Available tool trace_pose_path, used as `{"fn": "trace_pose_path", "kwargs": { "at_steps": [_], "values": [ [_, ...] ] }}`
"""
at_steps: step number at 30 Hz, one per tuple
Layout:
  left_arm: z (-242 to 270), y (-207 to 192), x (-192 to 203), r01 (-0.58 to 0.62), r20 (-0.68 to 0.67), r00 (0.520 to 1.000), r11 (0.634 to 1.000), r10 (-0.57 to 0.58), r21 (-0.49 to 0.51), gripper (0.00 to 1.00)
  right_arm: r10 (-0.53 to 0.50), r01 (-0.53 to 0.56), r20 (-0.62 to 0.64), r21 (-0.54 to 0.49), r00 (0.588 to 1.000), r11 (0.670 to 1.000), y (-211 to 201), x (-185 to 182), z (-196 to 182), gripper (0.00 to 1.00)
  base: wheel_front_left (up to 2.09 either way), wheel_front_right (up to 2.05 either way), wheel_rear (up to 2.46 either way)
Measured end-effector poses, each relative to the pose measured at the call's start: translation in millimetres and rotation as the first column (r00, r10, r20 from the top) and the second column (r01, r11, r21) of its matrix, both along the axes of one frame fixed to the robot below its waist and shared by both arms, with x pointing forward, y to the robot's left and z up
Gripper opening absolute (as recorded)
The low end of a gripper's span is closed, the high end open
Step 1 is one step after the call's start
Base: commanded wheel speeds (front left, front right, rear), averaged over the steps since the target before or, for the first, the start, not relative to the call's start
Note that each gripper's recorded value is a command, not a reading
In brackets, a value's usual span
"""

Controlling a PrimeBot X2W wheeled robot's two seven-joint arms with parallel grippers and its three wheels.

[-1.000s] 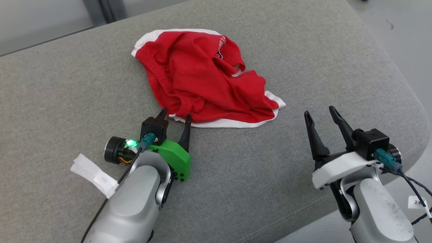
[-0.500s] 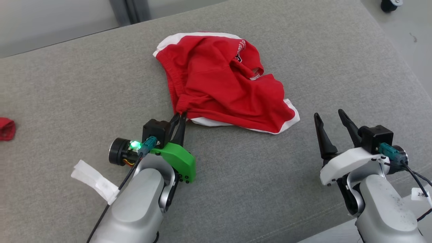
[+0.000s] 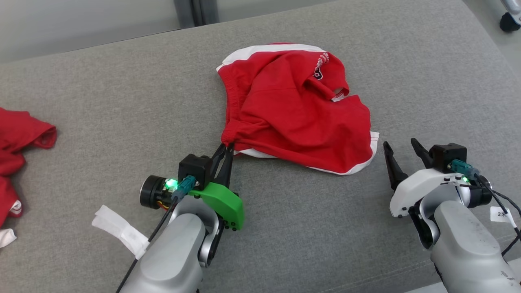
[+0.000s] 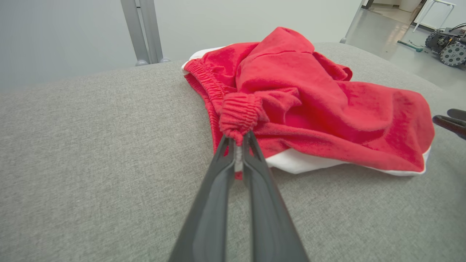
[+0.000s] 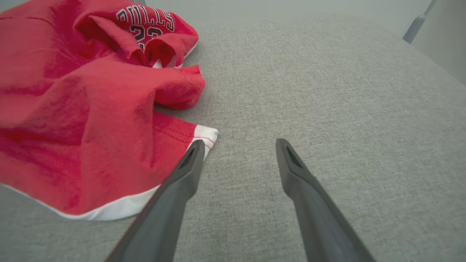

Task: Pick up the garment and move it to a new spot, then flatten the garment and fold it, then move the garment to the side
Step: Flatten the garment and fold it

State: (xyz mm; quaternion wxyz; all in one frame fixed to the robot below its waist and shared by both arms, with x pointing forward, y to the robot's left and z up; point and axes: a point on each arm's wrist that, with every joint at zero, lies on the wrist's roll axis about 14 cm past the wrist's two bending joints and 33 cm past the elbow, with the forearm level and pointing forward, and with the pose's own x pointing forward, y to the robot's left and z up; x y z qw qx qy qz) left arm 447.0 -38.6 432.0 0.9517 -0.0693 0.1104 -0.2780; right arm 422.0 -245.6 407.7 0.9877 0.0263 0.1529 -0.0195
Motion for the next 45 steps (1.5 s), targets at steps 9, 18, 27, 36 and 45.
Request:
{"fn": "trace_pose_path", "kwargs": {
  "at_steps": [9, 18, 27, 36, 45],
  "values": [
    [-0.1, 11.4, -2.5, -0.028, -0.004, 1.000, 1.000, 0.028, -0.006, 0.00, 0.043, -0.042, -0.055, 0.013, 0.998, 0.999, 16.7, 16.1, -16.2, 1.00, 0.00, 0.00, 0.00],
    [-3.8, 18.0, -2.9, -0.048, -0.018, 0.999, 0.999, 0.047, -0.007, 0.00, 0.095, -0.096, -0.114, -0.003, 0.989, 0.995, 27.9, 20.3, -32.4, 1.00, 0.00, 0.00, 0.00],
    [-2.2, 26.2, -3.5, -0.075, -0.017, 0.997, 0.997, 0.075, 0.006, 0.00, 0.126, -0.125, -0.101, 0.015, 0.987, 0.992, 38.6, 21.8, -26.6, 0.00, 0.00, 0.00, 0.00],
    [32.3, 39.2, -1.6, -0.143, 0.040, 0.988, 0.988, 0.146, -0.064, 0.00, 0.044, -0.055, 0.137, 0.080, 0.990, 0.995, 17.9, 29.4, 43.6, 0.00, 0.00, 0.00, 0.00],
    [109.1, 42.4, -1.9, -0.141, 0.205, 0.963, 0.975, 0.175, -0.170, 0.00, 0.049, -0.086, 0.422, 0.067, 0.905, 0.994, 22.3, 23.6, 143.3, 0.00, 0.00, 0.00, 0.00]
  ]
}}
